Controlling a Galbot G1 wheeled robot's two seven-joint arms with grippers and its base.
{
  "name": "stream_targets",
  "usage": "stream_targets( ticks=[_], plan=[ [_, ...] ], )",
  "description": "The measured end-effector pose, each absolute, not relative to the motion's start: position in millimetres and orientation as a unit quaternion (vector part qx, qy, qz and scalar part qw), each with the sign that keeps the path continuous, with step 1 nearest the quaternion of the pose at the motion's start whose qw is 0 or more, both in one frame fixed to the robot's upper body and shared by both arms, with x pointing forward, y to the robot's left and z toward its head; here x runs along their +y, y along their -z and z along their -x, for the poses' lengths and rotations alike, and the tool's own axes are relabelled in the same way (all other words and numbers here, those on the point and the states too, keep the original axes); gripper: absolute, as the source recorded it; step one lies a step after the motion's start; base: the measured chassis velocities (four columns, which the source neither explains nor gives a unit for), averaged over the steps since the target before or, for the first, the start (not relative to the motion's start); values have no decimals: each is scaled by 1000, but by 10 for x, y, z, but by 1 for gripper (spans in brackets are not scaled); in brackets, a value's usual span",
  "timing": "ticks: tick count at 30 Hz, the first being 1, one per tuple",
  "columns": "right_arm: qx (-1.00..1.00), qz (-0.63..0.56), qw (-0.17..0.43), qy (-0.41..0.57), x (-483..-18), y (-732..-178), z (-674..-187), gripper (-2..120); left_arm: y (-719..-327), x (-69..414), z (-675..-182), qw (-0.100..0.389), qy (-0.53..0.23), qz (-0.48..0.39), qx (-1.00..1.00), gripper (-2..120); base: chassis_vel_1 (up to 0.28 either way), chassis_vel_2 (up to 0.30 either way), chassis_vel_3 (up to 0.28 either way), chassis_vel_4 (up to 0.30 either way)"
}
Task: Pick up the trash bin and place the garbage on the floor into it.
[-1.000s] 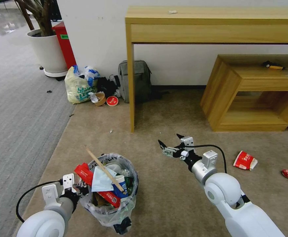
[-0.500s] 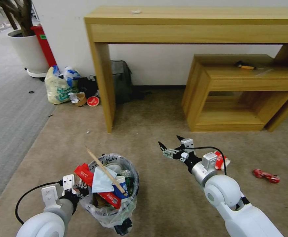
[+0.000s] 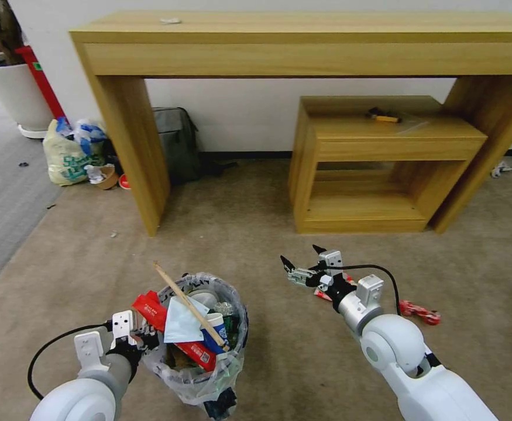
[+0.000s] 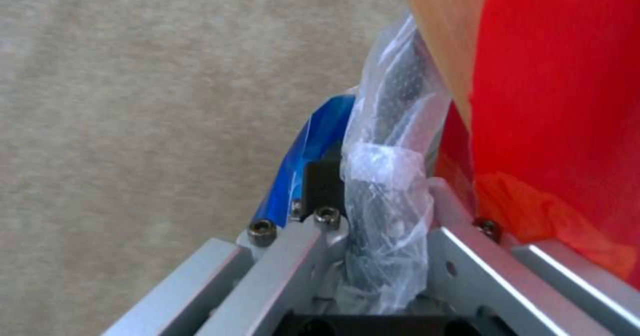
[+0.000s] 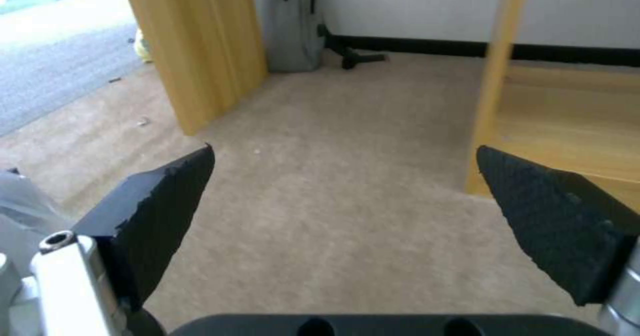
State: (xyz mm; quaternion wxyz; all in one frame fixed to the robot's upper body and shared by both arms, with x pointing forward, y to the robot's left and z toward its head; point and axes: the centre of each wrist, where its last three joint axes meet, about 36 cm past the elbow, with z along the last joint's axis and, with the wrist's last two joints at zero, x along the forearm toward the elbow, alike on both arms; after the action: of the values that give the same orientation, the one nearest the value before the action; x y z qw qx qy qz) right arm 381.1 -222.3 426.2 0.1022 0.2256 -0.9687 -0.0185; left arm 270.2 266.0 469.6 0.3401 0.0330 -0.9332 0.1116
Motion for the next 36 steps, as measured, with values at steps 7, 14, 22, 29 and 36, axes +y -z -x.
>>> stream_targets(
  ticks=[7,14,22,29,36],
  plan=[
    [-970,-219,106,19,-2222,-4223,-3804,100,-4692,2657,-2701,340,-112,-32,-933,0,-226,-251,242,247],
    [-972,-206,112,23,-2226,-4179,-3785,100,-4686,2652,-2699,341,-114,-31,-933,0,-156,-181,160,185],
    [-976,-184,117,26,-2313,-4131,-3728,100,-4689,2663,-2700,340,-110,-30,-933,0,15,21,-9,-9],
    [-978,-172,113,25,-2389,-4125,-3680,100,-4679,2652,-2705,341,-111,-27,-933,0,6,8,-3,-5],
    [-979,-171,112,23,-2384,-4125,-3649,100,-4696,2650,-2696,340,-110,-27,-934,0,-24,19,16,-24]
  ],
)
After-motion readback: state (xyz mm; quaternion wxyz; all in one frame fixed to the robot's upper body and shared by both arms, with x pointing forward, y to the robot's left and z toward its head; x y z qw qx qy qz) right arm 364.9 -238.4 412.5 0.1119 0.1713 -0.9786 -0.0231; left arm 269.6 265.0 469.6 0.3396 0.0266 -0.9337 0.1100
